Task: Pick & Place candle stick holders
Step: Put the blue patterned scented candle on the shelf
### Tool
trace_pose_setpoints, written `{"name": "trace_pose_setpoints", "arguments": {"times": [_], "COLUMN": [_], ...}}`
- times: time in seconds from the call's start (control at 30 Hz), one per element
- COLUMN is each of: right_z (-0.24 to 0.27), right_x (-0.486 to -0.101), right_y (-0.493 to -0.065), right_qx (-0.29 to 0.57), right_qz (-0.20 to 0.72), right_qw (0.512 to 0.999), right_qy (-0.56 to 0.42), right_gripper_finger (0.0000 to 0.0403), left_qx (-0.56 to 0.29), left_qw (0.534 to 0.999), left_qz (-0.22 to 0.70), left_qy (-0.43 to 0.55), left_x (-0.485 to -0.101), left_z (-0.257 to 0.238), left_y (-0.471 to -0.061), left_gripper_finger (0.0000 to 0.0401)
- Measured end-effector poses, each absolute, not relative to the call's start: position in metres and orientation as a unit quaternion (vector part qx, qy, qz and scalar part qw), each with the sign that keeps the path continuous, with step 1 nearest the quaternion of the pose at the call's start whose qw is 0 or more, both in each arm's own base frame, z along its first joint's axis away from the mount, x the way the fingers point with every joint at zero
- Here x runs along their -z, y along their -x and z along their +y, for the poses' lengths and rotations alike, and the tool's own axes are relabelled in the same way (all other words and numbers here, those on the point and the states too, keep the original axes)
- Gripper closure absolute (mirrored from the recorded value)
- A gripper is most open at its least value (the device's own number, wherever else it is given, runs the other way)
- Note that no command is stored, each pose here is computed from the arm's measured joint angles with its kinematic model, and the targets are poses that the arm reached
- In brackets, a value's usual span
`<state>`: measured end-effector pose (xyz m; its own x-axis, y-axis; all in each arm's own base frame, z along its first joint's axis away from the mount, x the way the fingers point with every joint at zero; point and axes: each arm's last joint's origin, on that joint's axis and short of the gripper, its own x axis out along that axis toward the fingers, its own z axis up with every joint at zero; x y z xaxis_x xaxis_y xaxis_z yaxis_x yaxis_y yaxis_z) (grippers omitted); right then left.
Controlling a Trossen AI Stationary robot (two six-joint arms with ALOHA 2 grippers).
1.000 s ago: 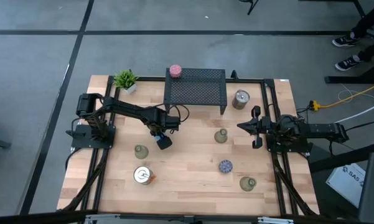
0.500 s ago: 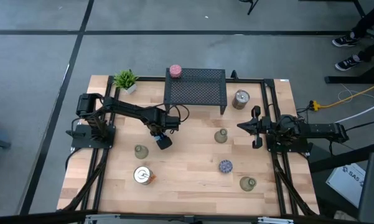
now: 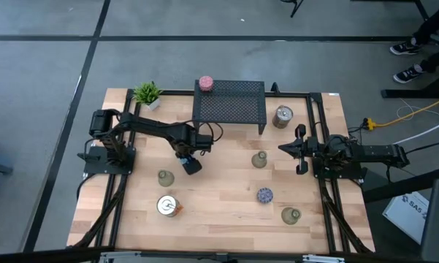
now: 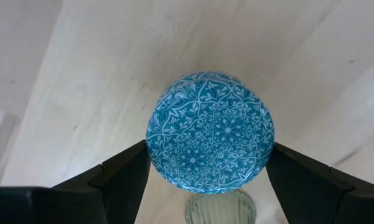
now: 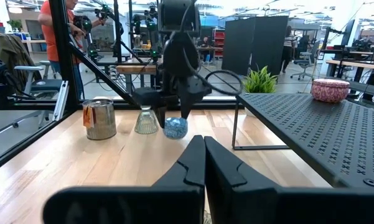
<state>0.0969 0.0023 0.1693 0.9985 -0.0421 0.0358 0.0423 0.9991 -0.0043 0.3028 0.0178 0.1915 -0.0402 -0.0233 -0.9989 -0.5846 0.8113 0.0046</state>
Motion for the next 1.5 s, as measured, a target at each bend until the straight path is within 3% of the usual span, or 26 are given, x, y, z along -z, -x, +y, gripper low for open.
{"name": "trace_pose_setpoints", "arguments": {"times": [0.67, 1.13, 1.5], "right_z": [0.002, 0.002, 0.002], "right_x": [-0.169, -0.169, -0.169], "right_y": [-0.097, -0.097, -0.097], "right_qx": [0.021, 0.021, 0.021], "right_qz": [-0.018, -0.018, -0.018], "right_qw": [1.000, 1.000, 1.000], "right_qy": [0.003, 0.003, 0.002], "right_gripper_finger": [0.0402, 0.0402, 0.0402], "left_qx": [-0.217, -0.273, -0.346], "left_qw": [0.681, 0.697, 0.682], "left_qz": [0.660, 0.622, 0.576], "left_qy": [0.232, 0.231, 0.288], "left_x": [-0.270, -0.310, -0.314], "left_z": [0.026, 0.085, 0.134], "left_y": [-0.320, -0.313, -0.299], "left_gripper_finger": [0.0105, 0.0105, 0.0105]}}
